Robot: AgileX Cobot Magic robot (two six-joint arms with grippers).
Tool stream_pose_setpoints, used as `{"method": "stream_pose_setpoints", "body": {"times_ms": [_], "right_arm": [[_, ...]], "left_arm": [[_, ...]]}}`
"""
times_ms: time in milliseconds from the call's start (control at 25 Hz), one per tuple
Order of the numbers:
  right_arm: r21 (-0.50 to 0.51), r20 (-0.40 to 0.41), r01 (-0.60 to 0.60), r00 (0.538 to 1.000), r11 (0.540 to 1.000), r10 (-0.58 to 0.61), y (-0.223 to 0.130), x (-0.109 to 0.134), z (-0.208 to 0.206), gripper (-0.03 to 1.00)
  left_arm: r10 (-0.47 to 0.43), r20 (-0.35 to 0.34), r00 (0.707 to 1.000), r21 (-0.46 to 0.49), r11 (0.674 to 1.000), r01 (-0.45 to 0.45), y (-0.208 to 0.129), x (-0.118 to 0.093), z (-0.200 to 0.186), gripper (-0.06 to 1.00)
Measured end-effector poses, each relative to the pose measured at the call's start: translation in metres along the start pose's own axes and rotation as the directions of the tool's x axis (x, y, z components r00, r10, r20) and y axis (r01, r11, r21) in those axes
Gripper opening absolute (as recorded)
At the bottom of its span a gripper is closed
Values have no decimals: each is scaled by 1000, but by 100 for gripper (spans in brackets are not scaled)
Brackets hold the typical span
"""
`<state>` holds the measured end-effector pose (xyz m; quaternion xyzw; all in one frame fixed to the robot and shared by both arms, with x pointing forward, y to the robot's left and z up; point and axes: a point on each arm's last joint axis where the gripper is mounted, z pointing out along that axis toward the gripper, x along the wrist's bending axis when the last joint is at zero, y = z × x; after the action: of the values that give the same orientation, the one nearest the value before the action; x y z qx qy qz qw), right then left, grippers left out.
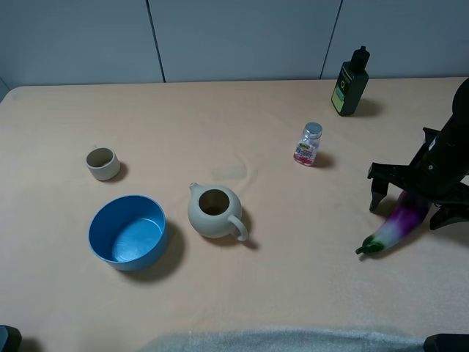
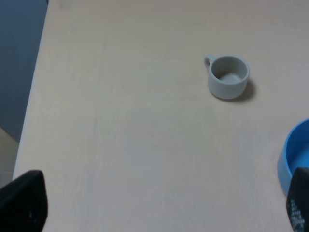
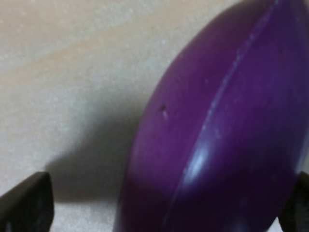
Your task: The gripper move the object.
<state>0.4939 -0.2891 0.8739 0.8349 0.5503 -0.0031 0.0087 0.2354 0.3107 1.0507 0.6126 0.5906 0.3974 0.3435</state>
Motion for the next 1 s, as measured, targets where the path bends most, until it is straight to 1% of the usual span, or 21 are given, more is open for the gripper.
{"method": "stream_pose_setpoints", "body": {"times_ms": [40, 160, 280, 1000], "right_arm": [[-2, -1, 0, 1000, 1000, 0, 0, 0, 0, 64], [-5, -2, 1, 1000, 1000, -1, 1, 0, 0, 50], [-7, -3, 0, 1000, 1000, 0, 1, 0, 0, 38], [-2, 0, -2, 1000, 1000, 2, 0, 0, 0, 38]], "left_arm": [[0, 0, 1000, 0, 1000, 0, 0, 0, 0, 99], [0, 0, 1000, 0, 1000, 0, 0, 0, 0, 99], [0, 0, 1000, 0, 1000, 0, 0, 0, 0, 99], [0, 0, 1000, 0, 1000, 0, 0, 0, 0, 99]]}}
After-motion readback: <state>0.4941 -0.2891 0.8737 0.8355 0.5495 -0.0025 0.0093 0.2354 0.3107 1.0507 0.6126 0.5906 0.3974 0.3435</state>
